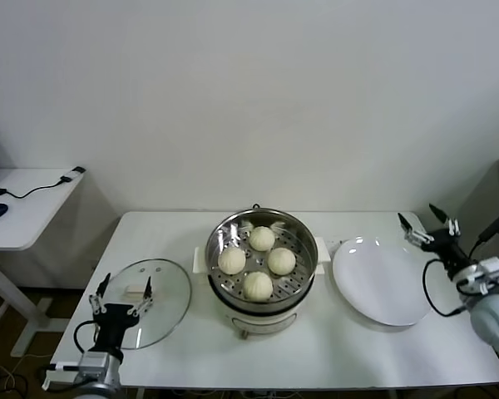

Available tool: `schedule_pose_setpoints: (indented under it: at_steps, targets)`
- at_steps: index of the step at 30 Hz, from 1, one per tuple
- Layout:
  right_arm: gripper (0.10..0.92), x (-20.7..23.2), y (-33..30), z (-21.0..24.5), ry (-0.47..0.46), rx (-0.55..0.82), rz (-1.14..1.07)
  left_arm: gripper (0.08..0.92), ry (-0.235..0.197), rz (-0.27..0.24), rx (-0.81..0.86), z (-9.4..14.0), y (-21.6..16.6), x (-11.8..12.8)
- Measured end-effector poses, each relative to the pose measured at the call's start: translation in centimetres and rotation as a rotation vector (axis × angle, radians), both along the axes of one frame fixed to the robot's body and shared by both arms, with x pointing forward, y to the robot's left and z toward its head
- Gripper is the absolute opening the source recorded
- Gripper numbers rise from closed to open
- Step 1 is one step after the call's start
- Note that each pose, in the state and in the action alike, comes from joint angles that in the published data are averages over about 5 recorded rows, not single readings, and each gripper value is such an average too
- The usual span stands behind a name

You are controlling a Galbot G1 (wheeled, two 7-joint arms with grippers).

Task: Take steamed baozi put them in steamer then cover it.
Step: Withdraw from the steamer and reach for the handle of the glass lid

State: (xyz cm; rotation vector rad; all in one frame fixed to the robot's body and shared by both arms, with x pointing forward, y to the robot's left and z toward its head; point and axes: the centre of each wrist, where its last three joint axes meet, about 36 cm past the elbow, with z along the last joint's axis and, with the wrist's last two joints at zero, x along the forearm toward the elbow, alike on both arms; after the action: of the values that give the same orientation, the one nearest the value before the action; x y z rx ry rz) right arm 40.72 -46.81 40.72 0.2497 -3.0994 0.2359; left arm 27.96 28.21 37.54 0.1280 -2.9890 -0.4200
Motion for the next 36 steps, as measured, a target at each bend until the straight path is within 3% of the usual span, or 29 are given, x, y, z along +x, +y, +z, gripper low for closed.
schedule_pose_setpoints:
  at_steps: [9,17,27,36]
  targets:
    - [0.823,-7.4,1.9,-5.1,0.068,0.087,-0.048,0.823,0.018,0.031,0.147,-1.4,0.8,-0.7]
    - [0.823,-12.4,3.6,-7.2,0.14,0.121,-0.092,0.823,0.005,0.067,0.496,-3.4,2.0,-1.6]
    - [0.823,-15.8,6.2,-7.6,0.232,0.157,-0.126,0.823,0.051,-0.033,0.985,-7.1,3.6,-2.7]
    - [0.823,-17.0,7.7,-7.4,0.262,0.17,-0.144,0.823,0.069,-0.085,1.203,-9.6,3.7,-1.6]
